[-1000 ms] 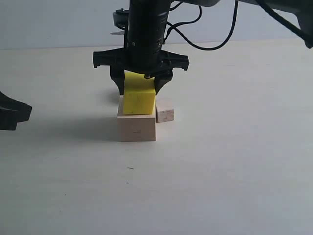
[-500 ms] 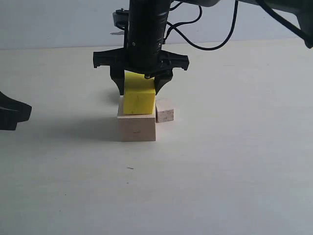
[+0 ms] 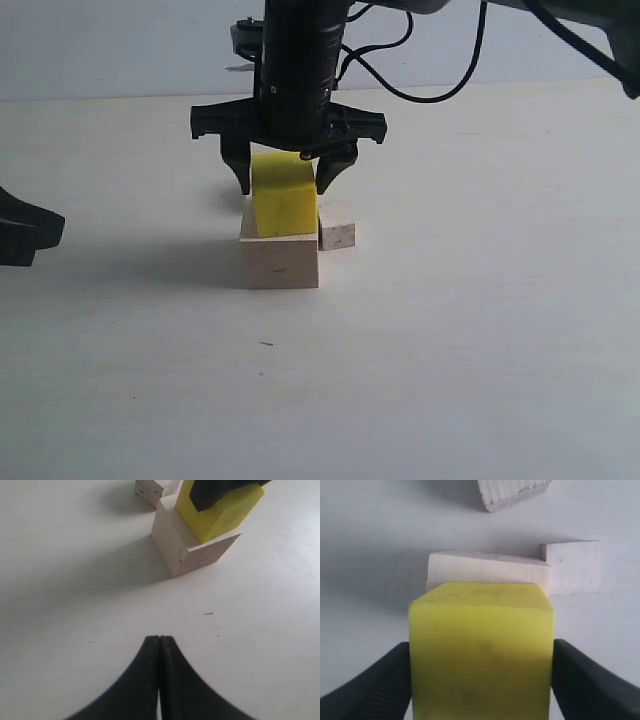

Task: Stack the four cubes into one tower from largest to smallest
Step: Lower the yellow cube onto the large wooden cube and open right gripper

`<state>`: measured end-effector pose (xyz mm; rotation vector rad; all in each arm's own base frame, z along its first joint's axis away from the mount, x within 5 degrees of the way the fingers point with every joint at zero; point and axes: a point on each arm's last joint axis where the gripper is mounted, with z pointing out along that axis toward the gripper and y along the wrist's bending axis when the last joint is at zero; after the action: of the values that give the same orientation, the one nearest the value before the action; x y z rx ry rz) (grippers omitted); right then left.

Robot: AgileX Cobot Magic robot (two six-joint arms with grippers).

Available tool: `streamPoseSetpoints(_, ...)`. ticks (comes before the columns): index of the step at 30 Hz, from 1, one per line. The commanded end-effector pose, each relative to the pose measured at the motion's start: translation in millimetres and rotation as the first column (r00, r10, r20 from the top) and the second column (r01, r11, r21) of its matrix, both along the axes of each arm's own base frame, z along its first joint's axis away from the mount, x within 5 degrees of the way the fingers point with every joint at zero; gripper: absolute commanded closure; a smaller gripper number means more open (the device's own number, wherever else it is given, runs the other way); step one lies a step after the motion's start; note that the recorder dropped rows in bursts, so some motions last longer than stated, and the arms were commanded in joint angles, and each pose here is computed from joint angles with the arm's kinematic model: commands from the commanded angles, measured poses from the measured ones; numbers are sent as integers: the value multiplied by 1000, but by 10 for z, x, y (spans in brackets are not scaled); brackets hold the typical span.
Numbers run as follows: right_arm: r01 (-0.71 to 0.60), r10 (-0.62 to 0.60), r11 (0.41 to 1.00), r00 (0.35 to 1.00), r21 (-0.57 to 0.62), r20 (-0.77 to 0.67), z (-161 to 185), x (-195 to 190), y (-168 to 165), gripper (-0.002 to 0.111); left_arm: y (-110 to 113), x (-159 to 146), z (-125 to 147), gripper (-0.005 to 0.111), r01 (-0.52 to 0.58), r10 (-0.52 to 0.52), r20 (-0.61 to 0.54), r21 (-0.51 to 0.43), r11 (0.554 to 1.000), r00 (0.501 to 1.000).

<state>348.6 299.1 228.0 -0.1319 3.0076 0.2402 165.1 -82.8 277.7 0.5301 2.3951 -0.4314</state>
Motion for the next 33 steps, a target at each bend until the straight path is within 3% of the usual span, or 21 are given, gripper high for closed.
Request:
streamPoseSetpoints(1, -3, 3, 1000, 1000, -1, 10, 17, 11, 0, 35, -2, 12, -1, 107, -14, 14, 7, -15, 1000, 1000)
streamPoseSetpoints(24, 45, -41, 997, 998, 69, -55, 24, -37, 59, 35, -2, 12, -1, 107, -14, 14, 7, -15, 1000, 1000)
streamPoseSetpoints(33, 37, -36, 999, 999, 38, -28, 20, -15, 32, 35, -2, 12, -1, 107, -14, 14, 7, -15, 1000, 1000)
